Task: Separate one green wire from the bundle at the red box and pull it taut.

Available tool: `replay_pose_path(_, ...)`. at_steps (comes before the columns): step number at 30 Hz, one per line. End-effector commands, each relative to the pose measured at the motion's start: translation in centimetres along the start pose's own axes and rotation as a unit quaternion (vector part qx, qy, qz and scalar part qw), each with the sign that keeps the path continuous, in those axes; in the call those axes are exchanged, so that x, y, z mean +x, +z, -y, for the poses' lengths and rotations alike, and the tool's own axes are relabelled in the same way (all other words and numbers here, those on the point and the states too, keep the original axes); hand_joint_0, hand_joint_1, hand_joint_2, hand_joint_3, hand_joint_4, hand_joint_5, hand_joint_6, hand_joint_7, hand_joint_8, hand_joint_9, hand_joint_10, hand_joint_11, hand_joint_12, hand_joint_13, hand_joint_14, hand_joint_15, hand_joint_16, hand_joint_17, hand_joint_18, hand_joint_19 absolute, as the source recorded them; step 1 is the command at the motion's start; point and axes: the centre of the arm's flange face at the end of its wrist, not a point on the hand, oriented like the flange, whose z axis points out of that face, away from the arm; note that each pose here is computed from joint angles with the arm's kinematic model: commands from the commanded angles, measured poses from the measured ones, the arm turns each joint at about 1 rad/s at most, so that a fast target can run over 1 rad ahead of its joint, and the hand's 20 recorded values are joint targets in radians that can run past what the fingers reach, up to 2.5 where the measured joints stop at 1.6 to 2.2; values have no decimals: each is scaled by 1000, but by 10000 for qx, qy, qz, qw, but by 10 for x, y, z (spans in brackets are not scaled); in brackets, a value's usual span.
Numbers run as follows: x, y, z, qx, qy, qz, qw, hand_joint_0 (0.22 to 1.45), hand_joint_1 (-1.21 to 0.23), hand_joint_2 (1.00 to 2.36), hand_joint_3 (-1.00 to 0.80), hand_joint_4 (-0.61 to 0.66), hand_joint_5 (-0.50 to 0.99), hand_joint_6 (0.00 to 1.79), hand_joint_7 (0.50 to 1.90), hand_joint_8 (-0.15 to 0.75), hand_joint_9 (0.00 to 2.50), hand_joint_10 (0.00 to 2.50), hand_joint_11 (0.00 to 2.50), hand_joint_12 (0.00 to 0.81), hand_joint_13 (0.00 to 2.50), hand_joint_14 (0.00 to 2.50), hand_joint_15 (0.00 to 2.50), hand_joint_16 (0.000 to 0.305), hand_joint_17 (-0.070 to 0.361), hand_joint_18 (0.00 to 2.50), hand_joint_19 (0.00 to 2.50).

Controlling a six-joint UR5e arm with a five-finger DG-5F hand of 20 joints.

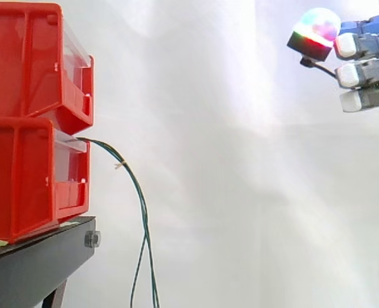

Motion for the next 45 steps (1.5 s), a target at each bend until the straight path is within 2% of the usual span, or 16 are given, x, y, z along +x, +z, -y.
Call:
replay_pose_path(1, 2, 2, 6, 36, -43, 16, 10000, 498, -708, 1000, -500, 210, -194, 502, 765, 234, 786, 10, 362, 373, 596, 9, 249, 55, 123, 375, 235)
replay_pose_path(3, 7, 6, 17, 107, -42, -15, 9999, 487, -706, 1000, -500, 212, -193, 502, 767, 237, 784, 10, 354, 383, 532, 9, 227, 58, 130, 306, 192)
replay_pose_path(6, 10, 10, 22, 47, -23, -24, 10000, 472, -706, 1000, -500, 210, -193, 502, 770, 237, 763, 11, 374, 393, 469, 7, 204, 61, 137, 234, 162)
replay_pose_path(7, 11, 12, 20, -68, 7, 4, 10000, 468, -707, 1000, -500, 205, -195, 502, 770, 237, 707, 11, 404, 394, 464, 8, 213, 61, 138, 233, 174)
replay_pose_path(9, 12, 14, 18, -158, -16, 46, 9999, 456, -703, 1000, -500, 194, -202, 502, 787, 251, 562, 13, 496, 398, 459, 9, 252, 62, 139, 323, 255)
replay_pose_path(16, 17, 15, 19, -150, -259, 134, 9995, 451, -697, 1000, -500, 201, -214, 502, 791, 261, 485, 12, 537, 409, 571, 11, 315, 57, 128, 519, 363)
replay_pose_path(20, 25, 22, 48, 42, -233, 92, 9997, 457, -696, 1000, -500, 202, -214, 502, 789, 262, 509, 11, 530, 404, 582, 11, 312, 53, 118, 520, 344)
replay_pose_path(24, 29, 29, 62, -1, -118, 105, 9999, 464, -698, 1000, -500, 205, -211, 502, 787, 266, 557, 14, 504, 397, 607, 11, 311, 50, 113, 517, 326)
replay_pose_path(27, 31, 34, 65, -109, -96, 119, 9998, 470, -699, 1000, -500, 213, -205, 502, 788, 263, 576, 13, 498, 393, 612, 11, 314, 50, 111, 512, 319)
replay_pose_path(32, 41, 43, 98, -25, -147, 85, 9999, 480, -699, 1000, -500, 219, -193, 502, 789, 269, 639, 12, 498, 389, 628, 11, 309, 48, 108, 510, 314)
replay_pose_path(34, 42, 46, 102, -89, -117, 101, 9998, 483, -698, 1000, -500, 226, -190, 502, 796, 265, 651, 12, 499, 388, 632, 11, 307, 48, 108, 508, 323)
replay_pose_path(37, 46, 52, 106, -275, -78, 219, 9994, 484, -697, 1000, -500, 230, -184, 502, 800, 265, 662, 14, 483, 388, 636, 11, 309, 48, 107, 510, 323)
replay_pose_path(39, 47, 53, 105, -327, -129, 337, 9988, 486, -691, 1000, -500, 235, -180, 503, 804, 263, 681, 12, 482, 387, 644, 11, 314, 47, 107, 508, 332)
replay_pose_path(42, 49, 53, 107, -301, -291, 487, 9979, 488, -690, 1000, -500, 241, -174, 502, 805, 263, 700, 12, 487, 385, 643, 13, 308, 47, 106, 507, 332)
replay_pose_path(44, 52, 54, 118, -209, -395, 537, 9976, 489, -689, 1000, -500, 244, -174, 502, 810, 262, 706, 12, 486, 387, 647, 13, 308, 47, 106, 507, 335)
replay_pose_path(45, 58, 58, 134, -175, -384, 523, 9977, 490, -688, 1000, -500, 245, -173, 502, 813, 262, 710, 12, 490, 387, 648, 11, 309, 47, 106, 506, 336)
